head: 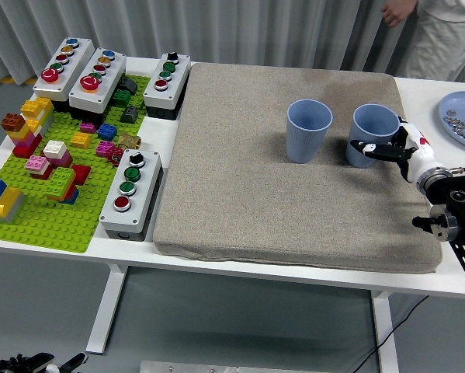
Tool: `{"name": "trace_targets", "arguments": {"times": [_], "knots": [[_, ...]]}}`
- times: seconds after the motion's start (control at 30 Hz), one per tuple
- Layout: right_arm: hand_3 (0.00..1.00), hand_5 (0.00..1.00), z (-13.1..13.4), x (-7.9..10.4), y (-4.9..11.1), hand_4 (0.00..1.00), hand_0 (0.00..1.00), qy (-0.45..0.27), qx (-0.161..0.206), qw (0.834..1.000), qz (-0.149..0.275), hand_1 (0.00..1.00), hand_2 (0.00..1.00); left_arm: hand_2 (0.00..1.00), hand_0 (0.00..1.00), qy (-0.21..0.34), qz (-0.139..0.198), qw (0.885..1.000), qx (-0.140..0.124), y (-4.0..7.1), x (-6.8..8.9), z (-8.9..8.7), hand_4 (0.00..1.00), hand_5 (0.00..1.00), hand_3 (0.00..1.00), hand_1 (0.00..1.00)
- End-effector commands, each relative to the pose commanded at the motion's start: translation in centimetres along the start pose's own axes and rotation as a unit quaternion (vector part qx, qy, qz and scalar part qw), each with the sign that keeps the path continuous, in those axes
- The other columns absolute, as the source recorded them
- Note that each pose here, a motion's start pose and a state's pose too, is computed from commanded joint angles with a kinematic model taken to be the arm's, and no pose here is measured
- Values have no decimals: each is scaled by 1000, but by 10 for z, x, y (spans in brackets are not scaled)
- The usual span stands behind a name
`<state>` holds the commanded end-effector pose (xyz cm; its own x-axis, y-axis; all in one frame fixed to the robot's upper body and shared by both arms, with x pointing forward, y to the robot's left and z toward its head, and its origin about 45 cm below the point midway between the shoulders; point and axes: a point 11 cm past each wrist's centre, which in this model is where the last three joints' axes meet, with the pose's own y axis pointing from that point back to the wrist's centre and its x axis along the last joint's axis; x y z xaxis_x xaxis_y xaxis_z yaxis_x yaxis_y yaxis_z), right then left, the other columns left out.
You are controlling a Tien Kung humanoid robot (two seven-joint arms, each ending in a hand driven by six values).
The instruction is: Pick cup pour cup place
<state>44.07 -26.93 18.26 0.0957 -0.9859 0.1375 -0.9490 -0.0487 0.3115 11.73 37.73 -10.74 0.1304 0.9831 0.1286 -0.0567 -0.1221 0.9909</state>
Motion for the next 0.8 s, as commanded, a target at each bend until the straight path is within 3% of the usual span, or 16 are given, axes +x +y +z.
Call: {"name": "trace_targets", "arguments": {"times": [0.43, 0.7, 0.8], "knots": [[983, 148, 13, 11, 14, 893, 959, 12, -14, 1000, -6, 920, 998, 817, 773, 4, 0, 1000, 7, -1, 0, -9, 508, 998, 683, 764], [975, 149, 30, 51, 49, 894, 956, 30, -17, 999, 21, 921, 998, 818, 773, 8, 2, 1000, 9, -2, 2, -13, 509, 998, 682, 764], [969, 148, 27, 56, 60, 891, 956, 29, -7, 999, 26, 919, 998, 817, 773, 9, 3, 1000, 10, -2, 3, -14, 509, 998, 682, 764]]}}
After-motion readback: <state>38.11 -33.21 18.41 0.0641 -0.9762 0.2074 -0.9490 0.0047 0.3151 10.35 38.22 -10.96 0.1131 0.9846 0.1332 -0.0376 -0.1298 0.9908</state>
